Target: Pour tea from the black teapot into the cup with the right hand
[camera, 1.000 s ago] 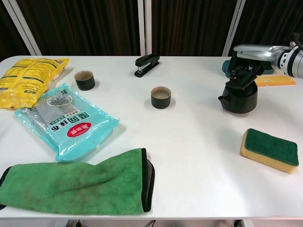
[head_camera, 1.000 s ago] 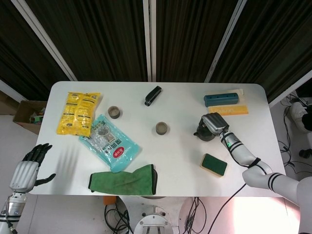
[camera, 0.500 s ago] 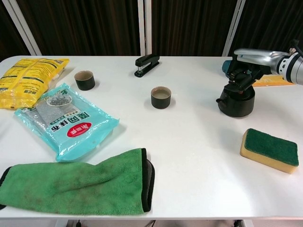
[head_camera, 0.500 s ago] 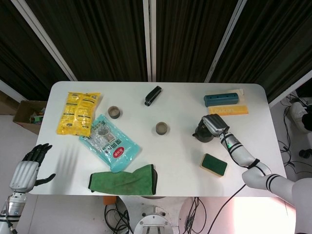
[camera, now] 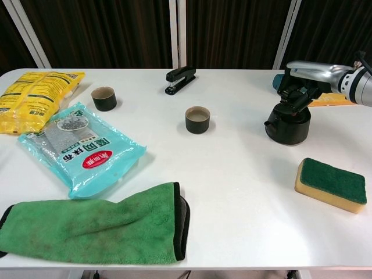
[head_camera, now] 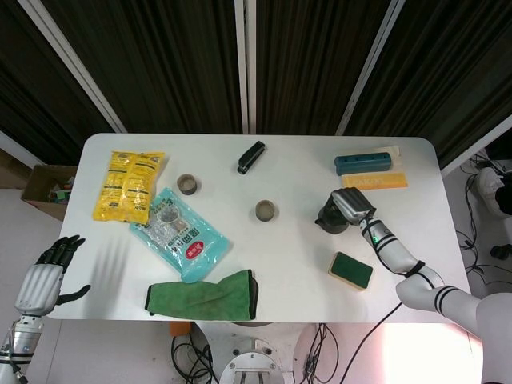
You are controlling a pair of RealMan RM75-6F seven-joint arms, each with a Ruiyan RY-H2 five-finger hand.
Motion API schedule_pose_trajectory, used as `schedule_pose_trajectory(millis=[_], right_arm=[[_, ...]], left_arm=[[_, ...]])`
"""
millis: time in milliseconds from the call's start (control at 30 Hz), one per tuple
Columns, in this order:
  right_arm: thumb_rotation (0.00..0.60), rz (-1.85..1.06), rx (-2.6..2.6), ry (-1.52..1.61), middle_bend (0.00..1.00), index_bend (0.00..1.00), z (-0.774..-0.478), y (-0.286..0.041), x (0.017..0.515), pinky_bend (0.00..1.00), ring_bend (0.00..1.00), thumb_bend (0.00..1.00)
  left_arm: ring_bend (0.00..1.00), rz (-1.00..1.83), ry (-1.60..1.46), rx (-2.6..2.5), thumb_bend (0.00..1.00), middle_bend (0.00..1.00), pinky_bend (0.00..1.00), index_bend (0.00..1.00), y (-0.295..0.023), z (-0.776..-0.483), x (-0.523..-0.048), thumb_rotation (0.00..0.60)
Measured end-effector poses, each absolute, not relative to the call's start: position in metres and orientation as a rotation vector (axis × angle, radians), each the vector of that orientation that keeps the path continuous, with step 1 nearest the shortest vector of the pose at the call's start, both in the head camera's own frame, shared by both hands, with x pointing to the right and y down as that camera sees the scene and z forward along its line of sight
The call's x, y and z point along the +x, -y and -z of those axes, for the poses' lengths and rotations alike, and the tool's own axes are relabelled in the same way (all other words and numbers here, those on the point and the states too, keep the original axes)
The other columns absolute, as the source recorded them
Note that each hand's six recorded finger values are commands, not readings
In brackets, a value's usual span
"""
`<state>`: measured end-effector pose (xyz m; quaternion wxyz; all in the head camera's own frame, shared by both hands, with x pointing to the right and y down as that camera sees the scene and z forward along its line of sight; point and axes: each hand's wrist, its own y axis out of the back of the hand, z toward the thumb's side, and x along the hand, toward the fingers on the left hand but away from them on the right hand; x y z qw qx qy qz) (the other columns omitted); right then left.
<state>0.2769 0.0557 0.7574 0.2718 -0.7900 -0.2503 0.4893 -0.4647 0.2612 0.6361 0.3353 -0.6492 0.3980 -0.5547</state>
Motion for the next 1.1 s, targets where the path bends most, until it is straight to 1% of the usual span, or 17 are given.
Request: schedule_pose_trajectory(millis=[133, 200, 467, 700, 800, 967, 1100], right_arm=[[0.576, -1.318, -2.123, 0.673, 0.95, 0.98, -0.7574, -0.0554, 0.2762, 0.46, 0.81, 0.03], [0.56, -1.32, -2.12, 0.672, 0.94, 0.97, -0.7577, -0.0556, 0.2763, 0.45, 0.8, 0.0], [0.519, -1.335, -2.116, 0.667, 0.93, 0.94, -0.7609, -0.0578, 0.2765, 0.42, 0.78, 0.0], [0.51, -1.333, -2.116, 0.673, 0.92, 0.94, -0.7599, -0.0574, 0.2759, 0.42, 0.78, 0.0], [0.506, -1.332, -2.114, 0.674, 0.91, 0.92, -0.7599, -0.058, 0.2763, 0.41, 0.76, 0.0], [0.479, -1.328, -2.101, 0.675, 0.83, 0.84, -0.7589, -0.0568, 0.2771, 0.32, 0.68, 0.0], [0.456, -1.319, -2.075, 0.665, 0.79, 0.78, -0.7568, -0.0545, 0.2773, 0.29, 0.65, 0.0]], left_arm=[[0.08, 1.449, -1.038, -1.693, 0.13, 0.09, 0.23, 0.13, -0.2617, -0.6362, -0.4649, 0.6], [0.08, 1.449, -1.037, -1.693, 0.13, 0.09, 0.23, 0.13, -0.2617, -0.6362, -0.465, 0.6], [0.08, 1.449, -1.034, -1.69, 0.13, 0.09, 0.23, 0.13, -0.261, -0.6356, -0.4647, 0.6], [0.08, 1.451, -1.032, -1.69, 0.13, 0.09, 0.23, 0.13, -0.2608, -0.6356, -0.4645, 0.6], [0.08, 1.45, -1.033, -1.69, 0.13, 0.09, 0.23, 0.13, -0.2607, -0.6354, -0.4645, 0.6], [0.08, 1.449, -1.033, -1.689, 0.13, 0.09, 0.23, 0.13, -0.2606, -0.6347, -0.4646, 0.6], [0.08, 1.449, -1.032, -1.69, 0.13, 0.09, 0.23, 0.13, -0.2606, -0.6345, -0.4644, 0.6]])
